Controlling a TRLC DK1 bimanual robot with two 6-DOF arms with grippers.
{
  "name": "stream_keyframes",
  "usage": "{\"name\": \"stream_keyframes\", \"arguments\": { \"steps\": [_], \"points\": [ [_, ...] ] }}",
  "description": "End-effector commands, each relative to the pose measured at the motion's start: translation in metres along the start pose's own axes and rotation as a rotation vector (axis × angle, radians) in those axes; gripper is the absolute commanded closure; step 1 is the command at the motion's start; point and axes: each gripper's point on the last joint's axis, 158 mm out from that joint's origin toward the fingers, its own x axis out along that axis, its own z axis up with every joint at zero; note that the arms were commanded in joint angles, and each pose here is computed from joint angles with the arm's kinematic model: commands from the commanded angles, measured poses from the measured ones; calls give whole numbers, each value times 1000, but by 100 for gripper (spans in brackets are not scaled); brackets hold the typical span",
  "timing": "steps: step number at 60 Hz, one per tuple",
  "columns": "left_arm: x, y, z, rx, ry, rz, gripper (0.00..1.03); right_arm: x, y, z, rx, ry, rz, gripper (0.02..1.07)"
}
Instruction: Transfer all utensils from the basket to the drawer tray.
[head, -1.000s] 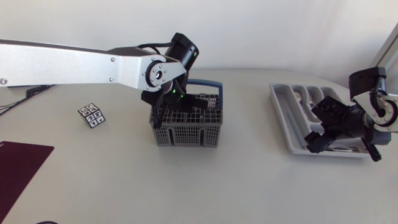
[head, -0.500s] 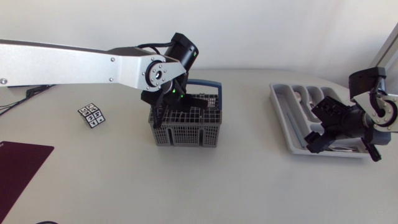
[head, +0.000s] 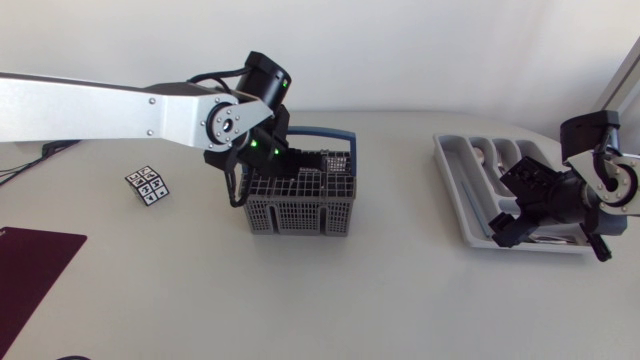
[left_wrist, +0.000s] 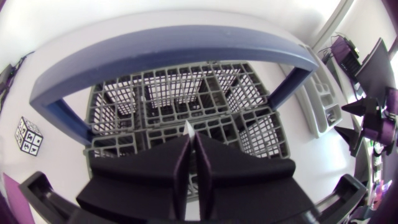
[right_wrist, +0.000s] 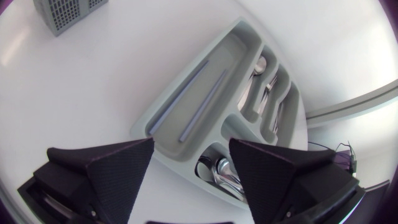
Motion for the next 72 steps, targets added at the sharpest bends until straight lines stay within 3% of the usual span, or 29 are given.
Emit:
{"name": "stream_keyframes", "arguments": {
  "steps": [1, 42, 55, 72],
  "points": [
    [-10, 5, -4, -43, -15, -35, 100, 7, 9, -13, 8, 33, 18, 20],
    [-65, -12, 12, -139, -124, -392, 100, 0, 5, -9, 4, 19, -3, 20],
    [-98, -23, 25, -85, -230, -434, 100, -1, 6, -9, 2, 19, -1, 20],
    [-135, -46, 30, 102, -326, -406, 100, -8, 6, -5, -10, 8, -5, 20]
  ]
}}
